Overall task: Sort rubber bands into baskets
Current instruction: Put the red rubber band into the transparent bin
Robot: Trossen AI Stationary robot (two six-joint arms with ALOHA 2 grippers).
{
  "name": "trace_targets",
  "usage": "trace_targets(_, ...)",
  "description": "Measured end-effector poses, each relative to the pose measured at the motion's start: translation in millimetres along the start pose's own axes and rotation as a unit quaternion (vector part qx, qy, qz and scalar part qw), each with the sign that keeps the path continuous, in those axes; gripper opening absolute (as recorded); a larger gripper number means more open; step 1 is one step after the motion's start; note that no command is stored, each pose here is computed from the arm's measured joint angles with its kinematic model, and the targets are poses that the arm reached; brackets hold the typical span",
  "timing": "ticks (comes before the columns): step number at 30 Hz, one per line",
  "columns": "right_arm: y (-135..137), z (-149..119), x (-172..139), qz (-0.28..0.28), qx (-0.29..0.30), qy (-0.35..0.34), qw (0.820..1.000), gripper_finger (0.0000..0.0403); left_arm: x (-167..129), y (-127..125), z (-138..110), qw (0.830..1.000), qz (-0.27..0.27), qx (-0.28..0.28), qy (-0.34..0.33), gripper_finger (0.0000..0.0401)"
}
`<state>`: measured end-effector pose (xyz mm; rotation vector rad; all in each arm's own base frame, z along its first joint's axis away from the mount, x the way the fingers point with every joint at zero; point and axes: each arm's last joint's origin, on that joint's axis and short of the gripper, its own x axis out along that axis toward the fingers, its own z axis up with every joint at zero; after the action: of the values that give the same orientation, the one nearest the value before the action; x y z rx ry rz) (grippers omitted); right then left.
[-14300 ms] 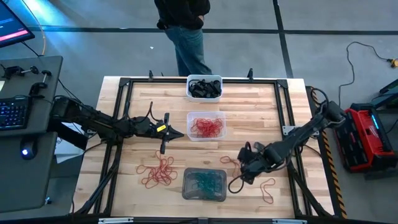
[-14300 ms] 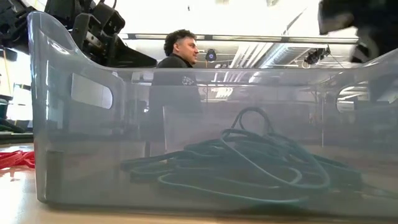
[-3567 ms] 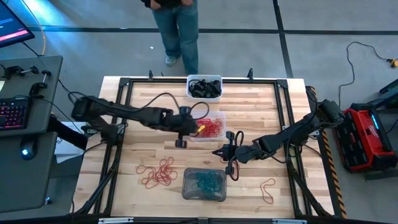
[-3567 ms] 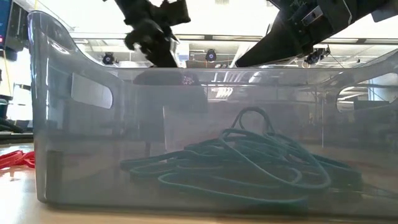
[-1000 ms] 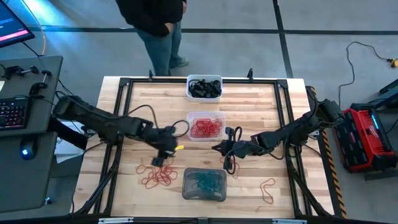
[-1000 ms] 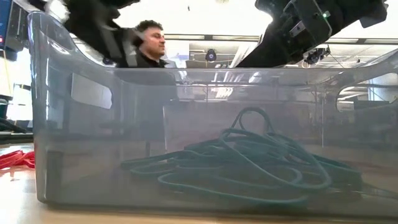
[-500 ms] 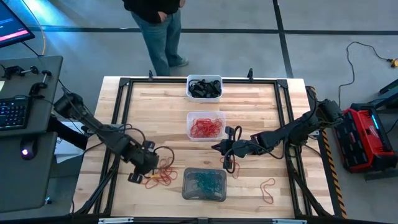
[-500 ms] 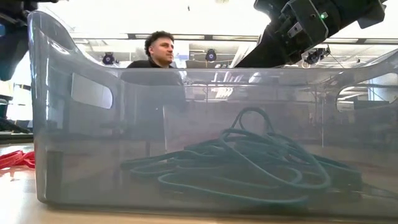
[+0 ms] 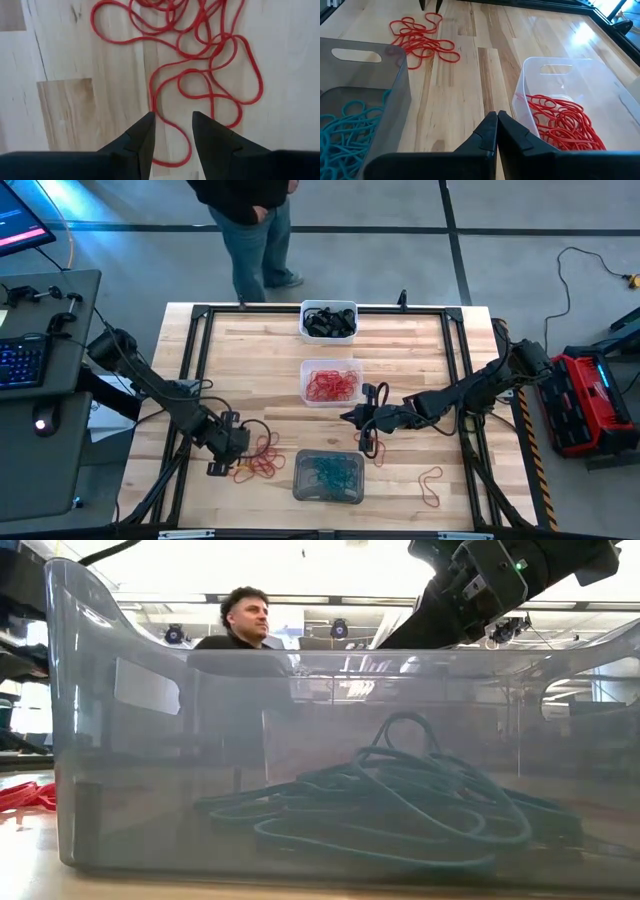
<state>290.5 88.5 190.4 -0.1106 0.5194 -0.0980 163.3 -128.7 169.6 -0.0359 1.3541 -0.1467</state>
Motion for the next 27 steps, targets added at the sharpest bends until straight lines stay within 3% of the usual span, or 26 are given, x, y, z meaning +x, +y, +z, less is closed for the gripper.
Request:
trace_targets(13,0,0,0,0.000,0.000,0.000,1.000,0.0000,13,8,-12,0.999,0.013,-0.029,0.015,0.0123)
trace_targets(20,0,0,0,0.000,-0.002,0.000,1.000,0.0000,15,7,-10,1.000,0.010,-0.011,0.007,0.0123)
trace_targets(27,0,0,0,0.000,-0.001,0.000,1.000,0.0000,31,6,-7,0.999,0.044,-0.004,0.020,0.0122)
